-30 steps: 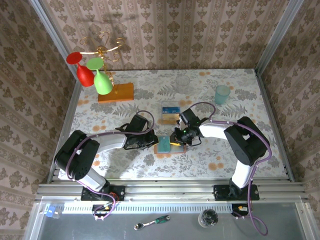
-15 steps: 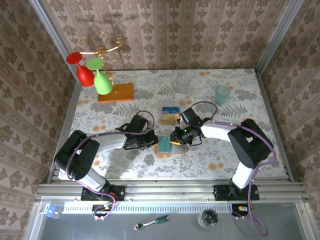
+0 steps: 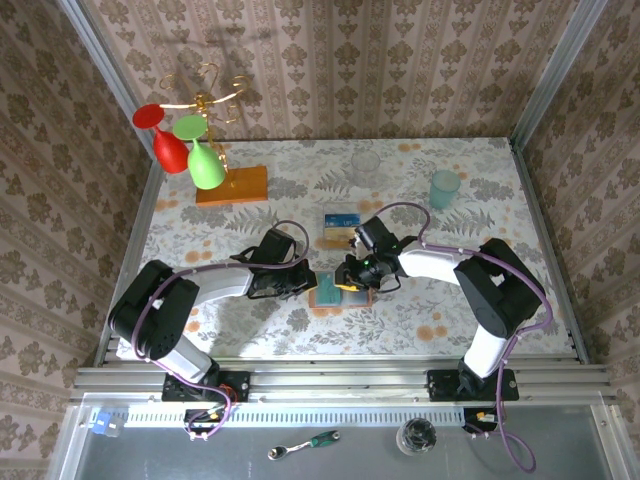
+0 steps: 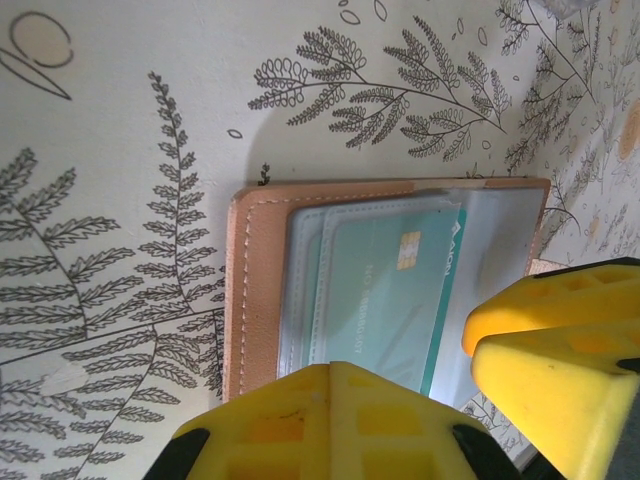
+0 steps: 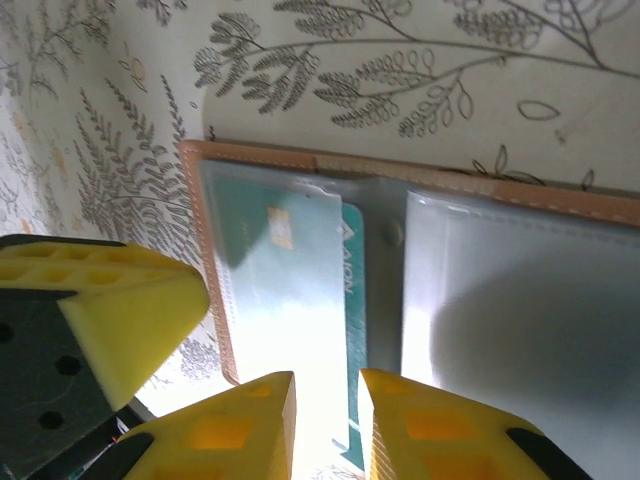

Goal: Take the credit cards out of the card holder

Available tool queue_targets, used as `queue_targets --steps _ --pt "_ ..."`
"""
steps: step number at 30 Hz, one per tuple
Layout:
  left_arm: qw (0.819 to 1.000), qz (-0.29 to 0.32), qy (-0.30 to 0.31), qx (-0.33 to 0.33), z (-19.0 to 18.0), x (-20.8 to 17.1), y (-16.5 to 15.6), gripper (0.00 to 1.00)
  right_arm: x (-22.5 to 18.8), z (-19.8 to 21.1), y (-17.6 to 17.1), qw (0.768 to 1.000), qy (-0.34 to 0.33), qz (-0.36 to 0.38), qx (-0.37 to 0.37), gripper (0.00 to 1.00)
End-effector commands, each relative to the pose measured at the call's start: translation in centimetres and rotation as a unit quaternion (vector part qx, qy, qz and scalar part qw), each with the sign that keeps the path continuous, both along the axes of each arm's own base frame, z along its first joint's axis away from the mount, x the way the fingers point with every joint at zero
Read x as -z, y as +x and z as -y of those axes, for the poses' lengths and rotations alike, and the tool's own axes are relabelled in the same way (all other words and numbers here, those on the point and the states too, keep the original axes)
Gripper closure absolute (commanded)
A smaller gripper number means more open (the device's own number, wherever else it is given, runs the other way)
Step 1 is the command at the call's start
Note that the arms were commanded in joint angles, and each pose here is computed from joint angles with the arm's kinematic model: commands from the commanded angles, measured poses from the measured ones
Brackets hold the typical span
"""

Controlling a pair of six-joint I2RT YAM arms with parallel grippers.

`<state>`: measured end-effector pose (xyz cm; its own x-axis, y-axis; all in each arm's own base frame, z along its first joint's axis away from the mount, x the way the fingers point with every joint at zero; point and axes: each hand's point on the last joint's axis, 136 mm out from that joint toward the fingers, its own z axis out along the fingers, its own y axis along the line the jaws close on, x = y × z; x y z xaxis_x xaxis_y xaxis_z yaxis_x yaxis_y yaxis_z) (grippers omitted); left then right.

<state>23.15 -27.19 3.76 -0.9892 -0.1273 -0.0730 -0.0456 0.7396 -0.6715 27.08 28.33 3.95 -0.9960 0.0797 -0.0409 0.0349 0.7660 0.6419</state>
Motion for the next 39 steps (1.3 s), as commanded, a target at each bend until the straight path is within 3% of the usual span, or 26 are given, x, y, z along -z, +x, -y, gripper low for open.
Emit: queue_targets --steps 1,27,39 --pt "1.000 0.004 -0.005 0.012 0.0 0.2 0.0 1.00 -1.0 -0.8 0.6 1.000 0.010 0.009 0.000 0.75" --pt "1.000 -0.020 0.013 0.016 -0.6 2.3 -0.9 1.00 1.1 -1.1 0.1 1.000 -0.001 -0.012 -0.007 0.78" --pt "1.000 -0.012 0.012 0.016 -0.6 1.6 -0.6 1.00 1.8 0.9 -0.4 0.998 -0.062 -0.007 -0.002 0.79"
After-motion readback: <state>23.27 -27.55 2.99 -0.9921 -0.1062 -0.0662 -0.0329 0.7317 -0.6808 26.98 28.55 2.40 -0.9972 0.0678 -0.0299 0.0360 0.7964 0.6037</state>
